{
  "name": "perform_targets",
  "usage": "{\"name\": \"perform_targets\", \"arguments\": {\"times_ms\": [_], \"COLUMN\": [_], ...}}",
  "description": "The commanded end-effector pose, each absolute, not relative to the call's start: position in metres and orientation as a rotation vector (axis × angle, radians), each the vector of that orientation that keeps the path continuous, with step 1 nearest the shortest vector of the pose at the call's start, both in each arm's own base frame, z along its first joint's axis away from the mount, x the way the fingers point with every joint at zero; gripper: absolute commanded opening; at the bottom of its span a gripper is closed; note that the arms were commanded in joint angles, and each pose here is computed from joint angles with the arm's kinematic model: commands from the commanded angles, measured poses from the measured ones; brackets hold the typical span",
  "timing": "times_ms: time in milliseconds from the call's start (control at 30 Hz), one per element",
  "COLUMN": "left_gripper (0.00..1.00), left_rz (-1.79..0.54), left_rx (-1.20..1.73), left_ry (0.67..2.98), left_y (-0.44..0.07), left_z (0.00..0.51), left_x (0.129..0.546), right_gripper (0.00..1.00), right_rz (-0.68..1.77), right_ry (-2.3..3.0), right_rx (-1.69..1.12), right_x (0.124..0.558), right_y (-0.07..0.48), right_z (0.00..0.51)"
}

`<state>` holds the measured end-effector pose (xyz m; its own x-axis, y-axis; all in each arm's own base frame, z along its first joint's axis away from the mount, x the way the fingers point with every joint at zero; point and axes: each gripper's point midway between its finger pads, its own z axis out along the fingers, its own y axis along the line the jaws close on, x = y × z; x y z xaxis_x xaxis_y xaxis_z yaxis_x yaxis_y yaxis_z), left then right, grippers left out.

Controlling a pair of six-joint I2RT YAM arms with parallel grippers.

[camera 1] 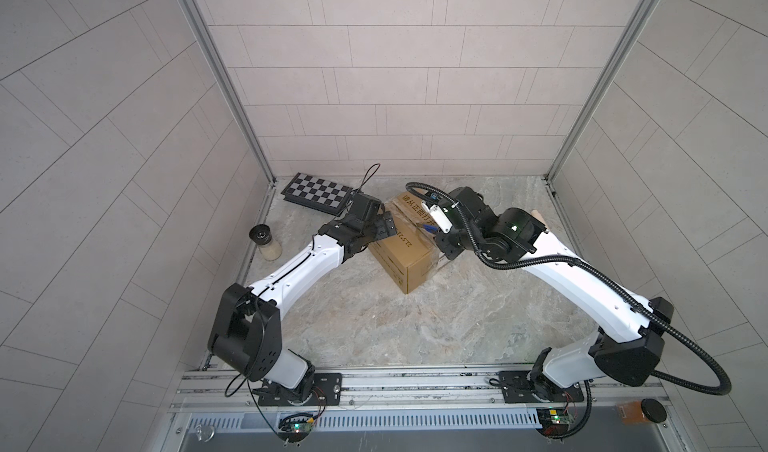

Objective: Unpack the express box

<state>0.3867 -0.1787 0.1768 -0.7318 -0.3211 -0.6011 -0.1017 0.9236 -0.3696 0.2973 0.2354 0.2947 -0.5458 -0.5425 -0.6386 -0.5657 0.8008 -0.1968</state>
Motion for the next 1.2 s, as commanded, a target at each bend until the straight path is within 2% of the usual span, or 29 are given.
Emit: {"name": "perform_targets", "arguments": {"times_ms": [0,500,967,1167], "left_gripper": [0.99,0.99,0.98,0.98], "left_rz": [-0.207,-0.205,-0.125,-0.163], "left_rx": [-0.302,-0.302,-0.368,-0.367], "left_ry": [2.567,2.576,2.622,2.612], "left_y": [-0.152,-0.152,-0.137,-0.142], "left_z": [0.123,0.117,0.096,0.098], "left_x": [0.356,0.355,0.348,0.350], "right_gripper": [0.00,0.00,0.00,0.00], "right_rz": [-0.010,-0.034,-0.106,-0.055], "right_ry": [2.282,2.314,2.368,2.392], "right_rx": [-0.824,-0.852,-0.868,-0.879], "right_x": [0.301,0.305,0.270,0.268], "right_y": [0.232,0.237,0.196,0.204], "right_z": [0.285,0.265,0.278,0.265]}}
